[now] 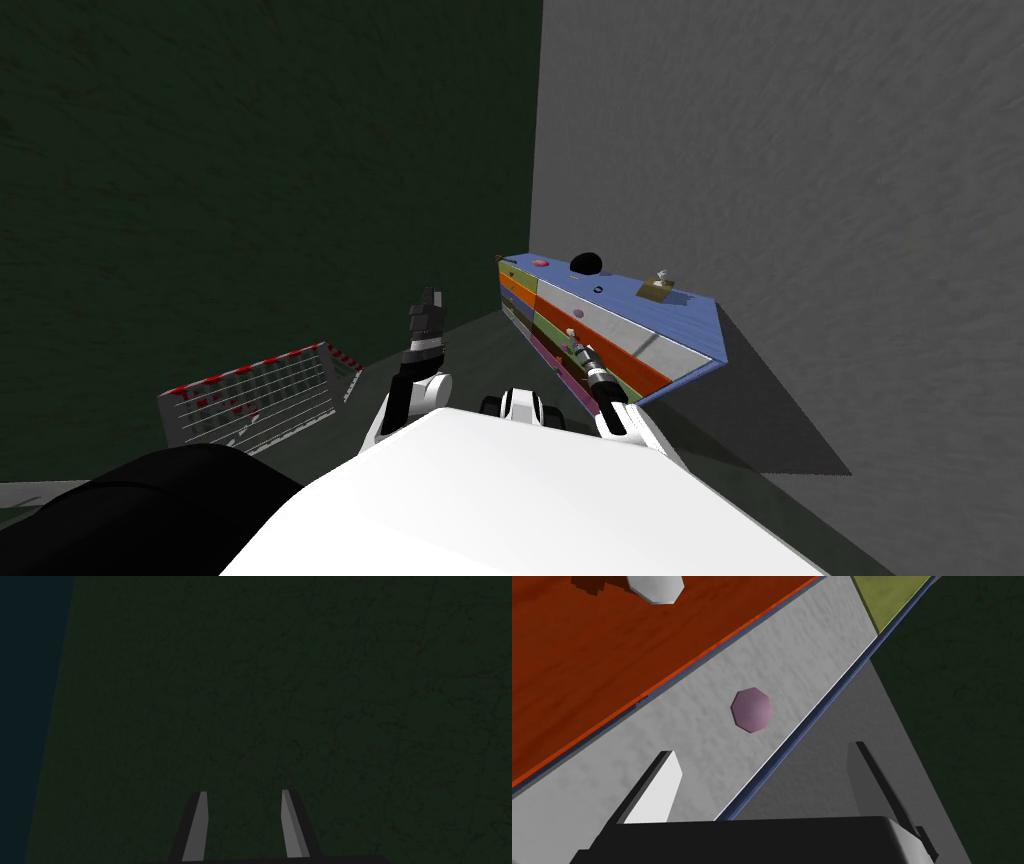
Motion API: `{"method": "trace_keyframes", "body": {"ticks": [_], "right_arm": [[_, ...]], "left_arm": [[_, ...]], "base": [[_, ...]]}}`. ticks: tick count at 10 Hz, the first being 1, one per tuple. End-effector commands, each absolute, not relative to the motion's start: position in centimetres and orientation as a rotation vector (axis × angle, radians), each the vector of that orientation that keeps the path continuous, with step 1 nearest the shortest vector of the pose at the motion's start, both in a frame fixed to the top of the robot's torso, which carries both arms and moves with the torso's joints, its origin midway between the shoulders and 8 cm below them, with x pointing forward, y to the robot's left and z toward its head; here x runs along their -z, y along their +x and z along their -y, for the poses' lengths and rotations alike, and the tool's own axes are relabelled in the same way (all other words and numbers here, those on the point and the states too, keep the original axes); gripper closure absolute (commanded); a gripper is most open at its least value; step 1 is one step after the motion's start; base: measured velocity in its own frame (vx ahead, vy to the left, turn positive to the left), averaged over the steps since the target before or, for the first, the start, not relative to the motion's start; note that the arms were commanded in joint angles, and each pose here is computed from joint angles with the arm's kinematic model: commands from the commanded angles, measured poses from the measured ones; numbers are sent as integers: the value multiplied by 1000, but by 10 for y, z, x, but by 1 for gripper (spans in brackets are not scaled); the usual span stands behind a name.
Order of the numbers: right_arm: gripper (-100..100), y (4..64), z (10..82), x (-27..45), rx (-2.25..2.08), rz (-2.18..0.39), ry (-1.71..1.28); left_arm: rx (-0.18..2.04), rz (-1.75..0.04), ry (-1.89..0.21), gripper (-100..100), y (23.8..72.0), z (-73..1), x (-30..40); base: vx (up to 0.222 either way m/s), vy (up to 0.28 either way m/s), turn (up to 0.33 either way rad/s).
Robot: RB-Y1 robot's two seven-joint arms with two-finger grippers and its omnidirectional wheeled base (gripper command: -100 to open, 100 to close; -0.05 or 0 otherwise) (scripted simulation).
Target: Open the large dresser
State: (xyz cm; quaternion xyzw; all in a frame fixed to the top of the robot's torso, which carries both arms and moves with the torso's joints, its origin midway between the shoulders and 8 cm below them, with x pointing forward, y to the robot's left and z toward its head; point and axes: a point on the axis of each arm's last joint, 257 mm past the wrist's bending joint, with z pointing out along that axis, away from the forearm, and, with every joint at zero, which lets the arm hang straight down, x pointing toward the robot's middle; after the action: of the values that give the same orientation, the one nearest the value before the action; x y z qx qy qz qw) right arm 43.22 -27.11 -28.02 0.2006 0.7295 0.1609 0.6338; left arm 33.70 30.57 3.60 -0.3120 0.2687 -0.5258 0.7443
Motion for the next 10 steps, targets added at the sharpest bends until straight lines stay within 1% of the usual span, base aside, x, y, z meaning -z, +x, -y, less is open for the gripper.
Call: {"method": "trace_keyframes", "body": {"ticks": [1,2,3,4,6,7,8,10], "right_arm": [[-100,431,277,296,-298,-1704,439],[-100,426,287,320,-227,-1754,453],[-100,425,288,322,-203,-1763,430],[-100,420,295,343,-144,-1807,436],[-100,419,299,346,-94,-1818,402],[-100,411,308,369,-27,-1865,407],[-100,410,311,368,9,-1867,378],[-100,400,322,389,96,-1912,371]], "left_arm": [[1152,-588,-683,0,337,-306,-36],[1152,-588,-683,0,337,-306,-36],[1152,-588,-683,0,337,-306,-36],[1152,-588,-683,0,337,-306,-36],[1152,-588,-683,0,337,-306,-36],[1152,-588,-683,0,337,-306,-36],[1152,-588,-683,0,337,-306,-36],[1152,-588,-683,0,337,-306,-36]], "base": [[44,17,-3],[86,19,50],[92,19,35],[117,12,72],[78,-2,8],[80,0,42],[85,10,39],[100,9,33]]}}
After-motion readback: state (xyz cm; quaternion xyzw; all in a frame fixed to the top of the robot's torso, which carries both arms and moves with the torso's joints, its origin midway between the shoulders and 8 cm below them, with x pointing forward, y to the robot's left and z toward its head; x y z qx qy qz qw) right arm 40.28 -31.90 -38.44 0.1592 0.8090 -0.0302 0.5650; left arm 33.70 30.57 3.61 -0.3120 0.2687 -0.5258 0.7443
